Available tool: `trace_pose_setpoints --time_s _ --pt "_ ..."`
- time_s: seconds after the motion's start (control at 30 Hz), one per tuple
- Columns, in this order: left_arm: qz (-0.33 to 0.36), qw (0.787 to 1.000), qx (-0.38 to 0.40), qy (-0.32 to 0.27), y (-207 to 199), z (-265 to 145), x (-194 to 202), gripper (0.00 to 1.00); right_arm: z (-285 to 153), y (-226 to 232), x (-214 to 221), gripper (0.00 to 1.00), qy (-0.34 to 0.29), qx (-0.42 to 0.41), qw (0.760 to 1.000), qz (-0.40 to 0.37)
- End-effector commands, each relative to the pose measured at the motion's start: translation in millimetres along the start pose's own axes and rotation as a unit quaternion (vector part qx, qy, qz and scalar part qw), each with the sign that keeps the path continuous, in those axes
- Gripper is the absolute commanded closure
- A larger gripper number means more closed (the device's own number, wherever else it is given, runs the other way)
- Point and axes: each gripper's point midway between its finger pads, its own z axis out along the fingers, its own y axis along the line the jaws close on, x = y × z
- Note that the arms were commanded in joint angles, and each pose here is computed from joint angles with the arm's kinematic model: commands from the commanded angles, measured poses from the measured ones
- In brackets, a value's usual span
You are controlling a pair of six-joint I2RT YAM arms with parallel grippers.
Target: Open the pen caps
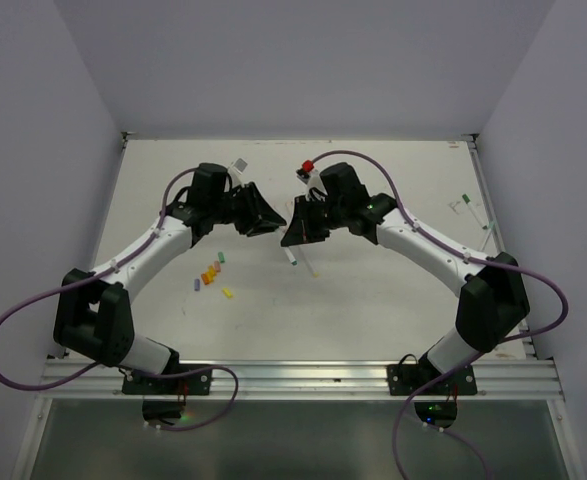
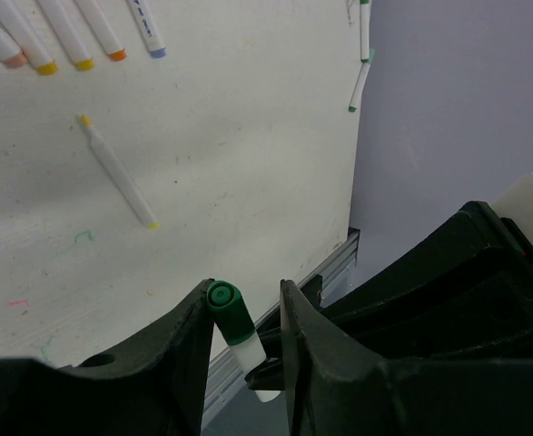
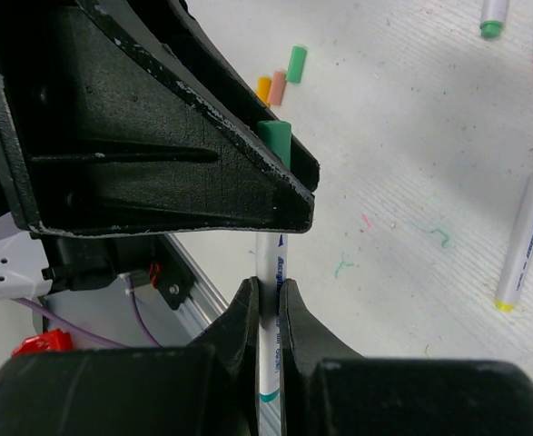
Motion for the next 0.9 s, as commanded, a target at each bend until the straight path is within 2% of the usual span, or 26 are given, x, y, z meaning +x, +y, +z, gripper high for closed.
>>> trace_pose_setpoints --time_s 0.0,0.13,0.2,0.23,0.3,0.37,0.4,0.43,0.57,0.7,0.87 --pt "0.004 1.0 0.011 0.007 -11.1 -0.2 -1.7 0.66 -9.6 14.0 -6.0 1.0 -0.017 -0.026 0.999 -0.007" --pt "0.006 1.0 0.014 0.01 -10.8 0.8 -0.6 0.76 -9.5 14.3 -6.3 1.0 -0.018 -0.027 0.999 -0.004" --pt "0.007 1.0 0.016 0.011 -10.7 1.0 -0.7 0.9 -9.9 15.0 -7.5 1.0 -0.019 -0.027 0.999 -0.004" --pt "0.007 1.0 0.017 0.011 -11.5 1.1 -0.5 1.0 -9.5 16.6 -7.8 1.0 -0.02 -0.03 0.999 -0.005" --pt "0.007 1.0 0.017 0.011 -11.3 1.1 -0.9 1.0 -10.3 18.5 -9.5 0.99 -0.021 -0.033 0.999 -0.01" --pt "0.007 1.0 0.016 0.012 -11.5 0.8 0.0 1.0 -11.3 18.1 -12.7 0.83 -0.026 -0.029 0.999 -0.013" --pt "0.007 1.0 0.017 0.012 -12.6 -0.4 0.1 1.0 -10.8 17.4 -12.9 0.68 -0.024 -0.028 0.999 -0.018" --pt "0.006 1.0 0.017 0.012 -13.1 -0.5 0.0 1.0 -9.6 17.1 -14.8 0.66 -0.024 -0.026 0.999 -0.019" --pt "0.001 1.0 0.028 0.014 -20.2 -2.6 -0.2 1.0 -2.5 14.9 -13.4 0.66 -0.014 -0.029 0.999 -0.011" --pt "-0.002 0.999 0.032 0.012 -24.5 -4.2 -1.6 1.0 3.7 13.6 -13.0 0.82 -0.014 -0.032 0.999 -0.003" --pt "-0.012 0.999 0.041 0.016 -29.8 -3.5 -2.3 1.0 6.1 13.0 -8.4 0.78 -0.009 -0.036 0.999 -0.003"
